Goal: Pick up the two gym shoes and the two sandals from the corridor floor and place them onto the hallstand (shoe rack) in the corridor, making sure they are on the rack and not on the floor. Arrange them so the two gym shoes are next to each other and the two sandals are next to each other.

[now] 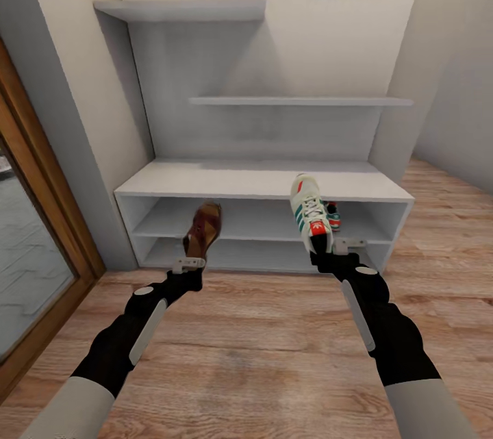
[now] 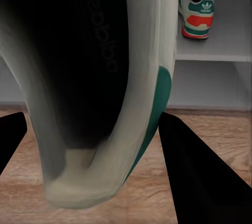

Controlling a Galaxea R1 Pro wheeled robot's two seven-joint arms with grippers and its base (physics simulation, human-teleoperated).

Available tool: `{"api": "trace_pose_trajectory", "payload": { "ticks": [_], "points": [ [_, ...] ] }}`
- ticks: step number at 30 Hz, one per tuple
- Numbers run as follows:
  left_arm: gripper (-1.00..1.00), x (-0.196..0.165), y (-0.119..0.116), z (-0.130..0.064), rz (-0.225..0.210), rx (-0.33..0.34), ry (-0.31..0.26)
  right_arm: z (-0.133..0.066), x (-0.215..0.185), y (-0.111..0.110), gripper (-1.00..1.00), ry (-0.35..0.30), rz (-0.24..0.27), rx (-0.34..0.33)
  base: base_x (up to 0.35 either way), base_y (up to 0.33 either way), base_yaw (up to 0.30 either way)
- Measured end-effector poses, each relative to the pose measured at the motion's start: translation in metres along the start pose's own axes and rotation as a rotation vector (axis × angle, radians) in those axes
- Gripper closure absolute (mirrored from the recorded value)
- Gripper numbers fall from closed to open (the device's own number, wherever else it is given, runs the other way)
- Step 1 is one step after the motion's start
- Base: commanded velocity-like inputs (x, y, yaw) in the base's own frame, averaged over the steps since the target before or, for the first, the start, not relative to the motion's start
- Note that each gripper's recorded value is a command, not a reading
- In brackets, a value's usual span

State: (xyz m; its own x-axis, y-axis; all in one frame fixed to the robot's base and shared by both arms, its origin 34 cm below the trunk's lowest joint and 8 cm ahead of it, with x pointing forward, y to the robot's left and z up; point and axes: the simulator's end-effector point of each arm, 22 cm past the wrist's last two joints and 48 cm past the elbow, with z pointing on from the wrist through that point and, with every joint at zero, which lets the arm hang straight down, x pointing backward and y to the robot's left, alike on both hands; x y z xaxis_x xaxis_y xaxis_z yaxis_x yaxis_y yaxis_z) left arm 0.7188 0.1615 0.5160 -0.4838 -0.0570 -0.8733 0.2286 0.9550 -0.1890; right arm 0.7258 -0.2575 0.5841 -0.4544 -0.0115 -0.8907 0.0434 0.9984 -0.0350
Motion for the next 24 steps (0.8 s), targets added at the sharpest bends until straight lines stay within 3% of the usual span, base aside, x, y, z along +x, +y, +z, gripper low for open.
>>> {"api": "trace_pose_trajectory", "payload": {
  "ticks": [2,4,5,6,7,10,11,12,13,15,17,20,22,23,24],
  "points": [
    [1.00,0.023,0.010,0.005,-0.009,-0.019,0.050,0.001,-0.001,-0.024,1.00,0.001,0.029,0.044,0.000,0.000,0.000],
    [1.00,0.042,0.017,0.007,-0.019,-0.034,0.090,-0.001,0.003,-0.079,1.00,0.004,0.135,0.131,0.000,0.000,0.000],
    [1.00,0.046,0.018,0.008,-0.022,-0.035,0.097,-0.003,0.006,-0.096,1.00,0.006,0.172,0.158,0.000,0.000,0.000],
    [1.00,0.052,0.020,0.008,-0.022,-0.039,0.110,-0.006,0.010,-0.120,1.00,0.003,0.259,0.181,0.000,0.000,0.000],
    [1.00,0.053,0.020,0.009,-0.023,-0.040,0.113,-0.015,0.024,-0.170,1.00,0.011,0.334,0.276,0.000,0.000,0.000],
    [1.00,0.058,0.020,0.009,-0.022,-0.041,0.122,-0.044,0.067,-0.254,1.00,0.050,0.524,0.425,0.000,0.000,0.000],
    [1.00,0.058,0.019,0.009,-0.023,-0.040,0.123,-0.051,0.075,-0.270,1.00,0.059,0.552,0.453,0.000,0.000,0.000],
    [1.00,0.058,0.016,0.010,-0.025,-0.037,0.123,-0.063,0.083,-0.296,1.00,0.056,0.613,0.481,0.000,0.000,0.000],
    [1.00,0.059,0.013,0.011,-0.027,-0.034,0.124,-0.091,0.102,-0.344,1.00,0.070,0.657,0.582,0.000,0.000,0.000],
    [1.00,0.060,0.006,0.012,-0.035,-0.024,0.127,-0.146,0.105,-0.427,1.00,0.031,0.700,0.717,0.000,0.000,0.000],
    [1.00,0.060,-0.005,0.014,-0.045,-0.010,0.127,-0.183,0.094,-0.475,1.00,-0.027,0.713,0.778,0.000,0.000,0.000],
    [1.00,0.060,-0.023,0.017,-0.057,0.007,0.125,-0.222,0.076,-0.518,1.00,-0.095,0.711,0.827,0.000,0.000,0.000],
    [1.00,0.060,-0.027,0.019,-0.062,-0.009,0.126,-0.264,0.076,-0.553,1.00,-0.137,0.733,0.907,0.000,0.000,0.000],
    [1.00,0.060,-0.027,0.019,-0.063,-0.014,0.126,-0.273,0.077,-0.560,1.00,-0.149,0.747,0.921,0.000,0.000,0.000],
    [1.00,0.061,-0.026,0.019,-0.065,-0.027,0.129,-0.301,0.085,-0.577,1.00,-0.165,0.771,0.981,0.000,0.000,0.000]
  ]
}}
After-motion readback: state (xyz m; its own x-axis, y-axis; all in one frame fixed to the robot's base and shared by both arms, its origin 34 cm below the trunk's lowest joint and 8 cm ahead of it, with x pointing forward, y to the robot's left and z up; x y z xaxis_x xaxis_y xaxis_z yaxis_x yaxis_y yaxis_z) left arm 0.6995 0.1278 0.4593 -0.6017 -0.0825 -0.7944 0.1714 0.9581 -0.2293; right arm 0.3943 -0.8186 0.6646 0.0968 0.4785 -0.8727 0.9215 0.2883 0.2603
